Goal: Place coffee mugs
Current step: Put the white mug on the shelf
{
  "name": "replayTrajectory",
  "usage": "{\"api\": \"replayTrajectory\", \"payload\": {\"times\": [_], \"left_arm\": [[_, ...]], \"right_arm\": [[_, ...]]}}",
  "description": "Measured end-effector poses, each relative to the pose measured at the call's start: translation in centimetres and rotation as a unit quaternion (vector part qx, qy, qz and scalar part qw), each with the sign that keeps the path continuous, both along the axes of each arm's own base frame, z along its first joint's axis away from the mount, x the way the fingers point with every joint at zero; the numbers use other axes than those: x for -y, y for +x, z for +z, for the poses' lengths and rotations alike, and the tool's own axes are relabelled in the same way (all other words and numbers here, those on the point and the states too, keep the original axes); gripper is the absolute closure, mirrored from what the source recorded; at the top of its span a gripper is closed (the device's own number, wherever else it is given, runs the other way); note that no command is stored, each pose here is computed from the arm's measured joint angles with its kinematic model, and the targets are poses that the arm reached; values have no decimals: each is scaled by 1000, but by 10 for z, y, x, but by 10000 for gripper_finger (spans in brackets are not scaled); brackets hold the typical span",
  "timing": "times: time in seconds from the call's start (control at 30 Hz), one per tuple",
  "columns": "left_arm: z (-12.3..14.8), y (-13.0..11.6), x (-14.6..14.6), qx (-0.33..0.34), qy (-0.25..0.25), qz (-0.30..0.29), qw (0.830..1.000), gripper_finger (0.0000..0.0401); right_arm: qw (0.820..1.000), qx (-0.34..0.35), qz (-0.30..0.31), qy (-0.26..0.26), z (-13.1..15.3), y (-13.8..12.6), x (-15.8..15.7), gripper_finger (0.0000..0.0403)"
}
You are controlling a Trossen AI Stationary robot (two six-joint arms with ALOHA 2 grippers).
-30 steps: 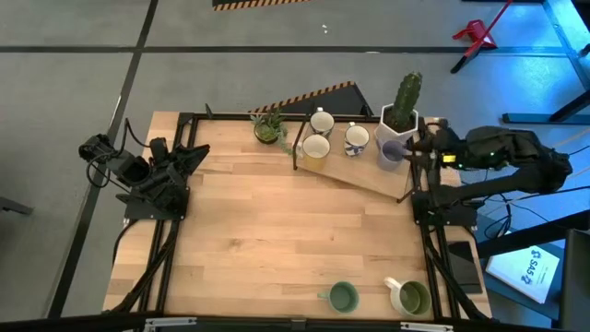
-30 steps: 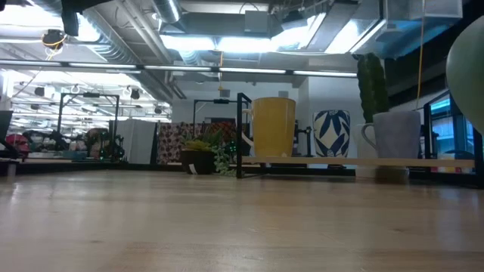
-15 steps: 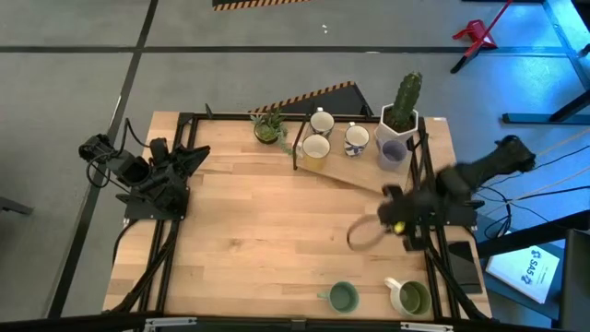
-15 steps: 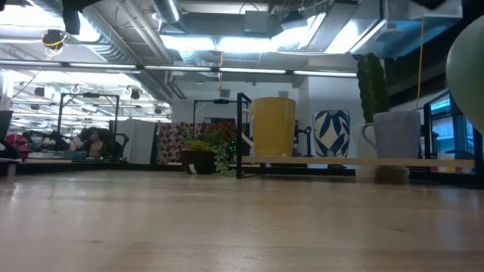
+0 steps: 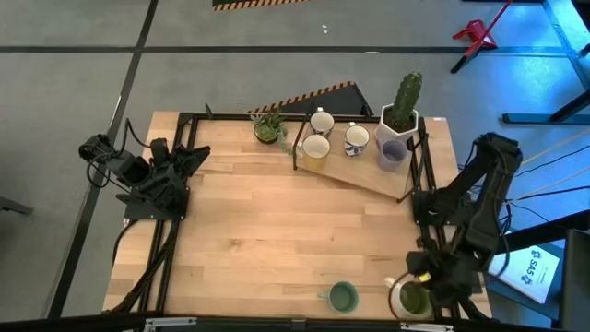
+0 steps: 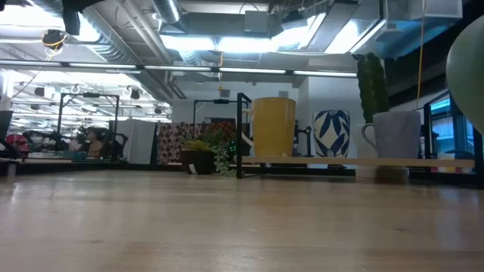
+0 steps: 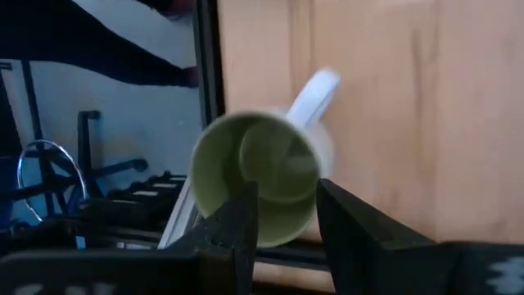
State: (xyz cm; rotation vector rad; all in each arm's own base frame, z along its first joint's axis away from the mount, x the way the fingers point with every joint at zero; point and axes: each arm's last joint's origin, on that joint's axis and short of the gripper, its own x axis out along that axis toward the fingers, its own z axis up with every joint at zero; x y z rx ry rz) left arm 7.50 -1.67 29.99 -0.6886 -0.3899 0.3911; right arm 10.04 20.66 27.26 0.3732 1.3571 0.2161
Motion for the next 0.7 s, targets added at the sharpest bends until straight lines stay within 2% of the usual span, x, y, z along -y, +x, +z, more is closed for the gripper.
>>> {"api": "replayTrajectory", "payload": {"times": [0.2,0.47,0.7], "left_arm": [[0,0,0,0,0,0,1000,259],[0,0,0,-1,-1,4,1000,259],[-1,0,0,-5,1,5,1000,259]], "right_arm": [[1000,-13,11,-22,-15,-7,-16,292],[997,-28,10,-65,-28,-5,-20,292],[997,-32,11,-71,-40,-5,-21,292]]}}
